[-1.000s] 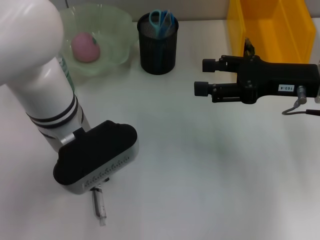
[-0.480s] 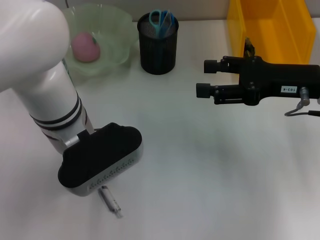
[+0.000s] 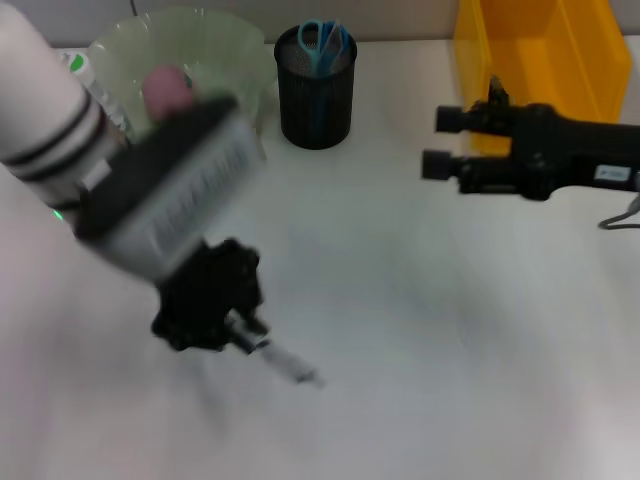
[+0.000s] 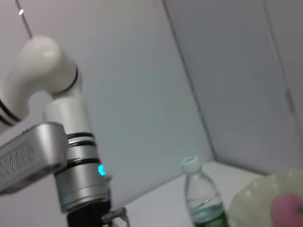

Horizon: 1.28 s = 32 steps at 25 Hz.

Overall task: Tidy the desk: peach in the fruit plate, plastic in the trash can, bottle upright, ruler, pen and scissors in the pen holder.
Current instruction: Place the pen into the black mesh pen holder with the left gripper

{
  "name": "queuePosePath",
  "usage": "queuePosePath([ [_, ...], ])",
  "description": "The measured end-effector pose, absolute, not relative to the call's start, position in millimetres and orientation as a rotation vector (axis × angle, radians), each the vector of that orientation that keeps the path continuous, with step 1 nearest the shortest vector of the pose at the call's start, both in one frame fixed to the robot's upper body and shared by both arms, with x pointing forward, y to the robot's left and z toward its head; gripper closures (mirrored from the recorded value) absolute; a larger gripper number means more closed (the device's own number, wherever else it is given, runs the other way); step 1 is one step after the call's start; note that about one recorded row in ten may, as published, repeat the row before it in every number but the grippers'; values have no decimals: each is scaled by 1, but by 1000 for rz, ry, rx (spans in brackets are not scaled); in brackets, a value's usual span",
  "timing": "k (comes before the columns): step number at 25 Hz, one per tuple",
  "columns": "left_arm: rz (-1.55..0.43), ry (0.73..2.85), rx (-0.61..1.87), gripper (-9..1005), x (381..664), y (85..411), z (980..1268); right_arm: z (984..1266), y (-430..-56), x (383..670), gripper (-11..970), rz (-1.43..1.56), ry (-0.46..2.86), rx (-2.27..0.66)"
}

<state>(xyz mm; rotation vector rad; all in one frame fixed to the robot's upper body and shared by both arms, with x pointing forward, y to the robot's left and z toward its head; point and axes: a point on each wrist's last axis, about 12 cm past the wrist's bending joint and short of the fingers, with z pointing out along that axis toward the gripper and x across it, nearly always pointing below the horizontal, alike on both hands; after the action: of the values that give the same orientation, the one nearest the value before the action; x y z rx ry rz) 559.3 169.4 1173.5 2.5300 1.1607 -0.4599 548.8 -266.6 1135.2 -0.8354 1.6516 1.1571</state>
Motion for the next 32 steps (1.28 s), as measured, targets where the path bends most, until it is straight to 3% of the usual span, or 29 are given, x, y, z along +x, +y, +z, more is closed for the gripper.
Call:
queuePosePath([
  [3,-604,1251,2323,862,566,181,1175,1135,-279,546,133,1136,1635,-772],
  [12,-984,1557,1534,861,579,207,1144,1150,-316,546,132,1083,1489,-549],
  [13,-984,1557,1534,861,579,207,1144,1150,-316,546,132,1083,1489,-549],
  [17,-1078,1578,1139,860,583,211,1133,1152,-324,547,132,1092,1494,-532],
  [22,-1103,1498,660,860,590,213,1118,1139,-326,539,133,1066,1580,-648],
  [32,-920,1380,403,859,611,183,1110,1120,-322,527,136,990,1616,-836],
])
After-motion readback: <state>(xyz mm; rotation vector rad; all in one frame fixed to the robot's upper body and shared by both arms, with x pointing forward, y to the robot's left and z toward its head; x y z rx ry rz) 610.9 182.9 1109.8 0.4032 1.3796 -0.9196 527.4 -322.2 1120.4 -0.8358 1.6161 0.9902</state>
